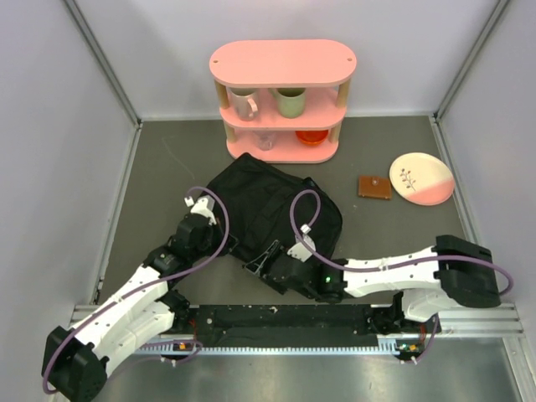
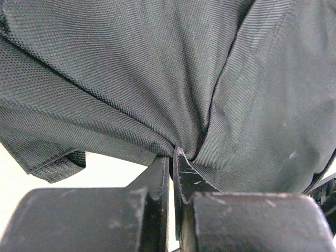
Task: Pack the student bag
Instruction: Zip the student bag at the center of the board.
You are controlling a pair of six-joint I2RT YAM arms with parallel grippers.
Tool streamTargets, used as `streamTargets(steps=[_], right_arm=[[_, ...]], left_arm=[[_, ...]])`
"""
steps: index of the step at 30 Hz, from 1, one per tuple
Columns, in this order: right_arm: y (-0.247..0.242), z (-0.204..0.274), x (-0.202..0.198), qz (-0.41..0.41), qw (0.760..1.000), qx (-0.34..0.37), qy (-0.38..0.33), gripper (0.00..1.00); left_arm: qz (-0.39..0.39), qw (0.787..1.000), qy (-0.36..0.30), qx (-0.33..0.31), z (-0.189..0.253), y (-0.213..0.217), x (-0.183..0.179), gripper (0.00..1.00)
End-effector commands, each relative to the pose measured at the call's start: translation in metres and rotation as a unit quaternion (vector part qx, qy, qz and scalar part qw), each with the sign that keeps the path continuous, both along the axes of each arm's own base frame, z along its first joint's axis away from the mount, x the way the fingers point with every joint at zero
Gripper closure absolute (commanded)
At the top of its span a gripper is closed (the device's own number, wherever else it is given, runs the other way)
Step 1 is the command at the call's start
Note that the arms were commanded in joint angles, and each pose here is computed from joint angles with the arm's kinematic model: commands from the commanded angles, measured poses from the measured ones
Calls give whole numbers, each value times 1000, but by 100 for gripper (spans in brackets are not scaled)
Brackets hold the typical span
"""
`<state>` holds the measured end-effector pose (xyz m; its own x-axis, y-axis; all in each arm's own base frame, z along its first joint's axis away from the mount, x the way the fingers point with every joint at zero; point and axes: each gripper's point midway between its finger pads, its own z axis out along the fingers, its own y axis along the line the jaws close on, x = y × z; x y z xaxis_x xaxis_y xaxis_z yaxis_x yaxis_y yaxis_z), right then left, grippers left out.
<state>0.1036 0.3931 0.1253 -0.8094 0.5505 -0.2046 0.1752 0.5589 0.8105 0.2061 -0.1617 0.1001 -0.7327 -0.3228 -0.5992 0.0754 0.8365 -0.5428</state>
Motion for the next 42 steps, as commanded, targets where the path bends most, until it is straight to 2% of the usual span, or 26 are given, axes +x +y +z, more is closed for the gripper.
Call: streamTargets(steps=[1,7,11,17,20,27,30,32,34,35,36,42], right_arm=[[24,9,5,-63,995,66,45,39],[29,-5,22,-116,991,49,37,39],[15,-4,42,-156,987,35,0,39],[4,-15,45,-178,983,38,22,39],[2,-23,44,-181,982,36,38,43],[2,-26,47,-186,981,35,37,76],[-1,-31,49,-190,980,31,43,80],[-4,-33,49,-192,980,30,42,88],[-6,-33,49,-193,980,29,41,90],[-9,-35,50,-194,980,26,41,97],[-10,-35,49,-194,980,26,39,100],[-18,-38,48,-187,982,11,32,100]], left_arm=[[-50,996,-63,-41,44,-23,11,100],[-81,994,-58,-48,46,-31,5,100],[-87,993,-61,-45,46,-31,4,100],[-82,993,-60,-52,42,-30,2,100],[-78,994,-63,-51,42,-28,2,100],[-78,994,-66,-43,43,-26,2,100],[-77,994,-67,-36,43,-24,3,100],[-76,994,-66,-35,43,-24,2,100],[-75,994,-66,-35,42,-23,2,100],[-74,994,-67,-34,42,-23,3,100],[-74,995,-65,-33,41,-23,2,100],[-74,995,-66,-27,41,-21,3,100]])
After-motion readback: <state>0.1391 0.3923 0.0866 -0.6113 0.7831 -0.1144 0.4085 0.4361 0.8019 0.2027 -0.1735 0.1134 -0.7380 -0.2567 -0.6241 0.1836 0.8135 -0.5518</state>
